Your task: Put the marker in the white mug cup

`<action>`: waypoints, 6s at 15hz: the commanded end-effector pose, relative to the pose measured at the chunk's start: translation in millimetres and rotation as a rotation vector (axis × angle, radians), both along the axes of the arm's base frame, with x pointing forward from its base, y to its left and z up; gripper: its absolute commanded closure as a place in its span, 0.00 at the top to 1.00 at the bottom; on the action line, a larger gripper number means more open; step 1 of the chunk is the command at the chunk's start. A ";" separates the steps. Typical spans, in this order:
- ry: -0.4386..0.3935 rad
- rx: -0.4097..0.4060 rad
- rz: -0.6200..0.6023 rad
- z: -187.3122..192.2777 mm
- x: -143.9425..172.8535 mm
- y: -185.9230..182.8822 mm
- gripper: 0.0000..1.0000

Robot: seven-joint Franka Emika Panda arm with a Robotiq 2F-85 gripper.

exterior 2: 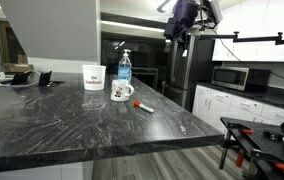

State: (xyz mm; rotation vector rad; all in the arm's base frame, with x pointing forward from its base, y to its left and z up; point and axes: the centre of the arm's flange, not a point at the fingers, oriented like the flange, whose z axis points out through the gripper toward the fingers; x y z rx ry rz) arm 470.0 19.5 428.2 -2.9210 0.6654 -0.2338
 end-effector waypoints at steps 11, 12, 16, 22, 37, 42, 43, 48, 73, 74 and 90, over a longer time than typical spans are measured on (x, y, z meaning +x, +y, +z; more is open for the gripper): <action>0.160 -0.022 -0.101 -131.1 76.8 -56.0 1.00; 0.176 -0.024 -0.103 -139.9 77.0 -57.2 1.00; 0.229 -0.033 -0.101 -173.4 73.7 -56.0 1.00; 0.253 -0.046 -0.114 -200.7 78.0 -56.9 1.00; 0.256 -0.069 -0.084 -221.0 110.4 -54.1 0.27; 0.221 -0.014 -0.084 -183.2 118.5 -54.1 0.06; 0.210 0.008 -0.087 -169.5 121.7 -54.4 0.06; 0.184 0.233 -0.086 -78.5 132.9 -55.1 0.06; 0.284 0.790 -0.614 -108.5 216.9 -184.5 0.06; 0.277 0.788 -0.635 -110.0 216.4 -186.3 0.06; 0.106 0.362 -0.465 -8.5 210.3 -146.4 1.00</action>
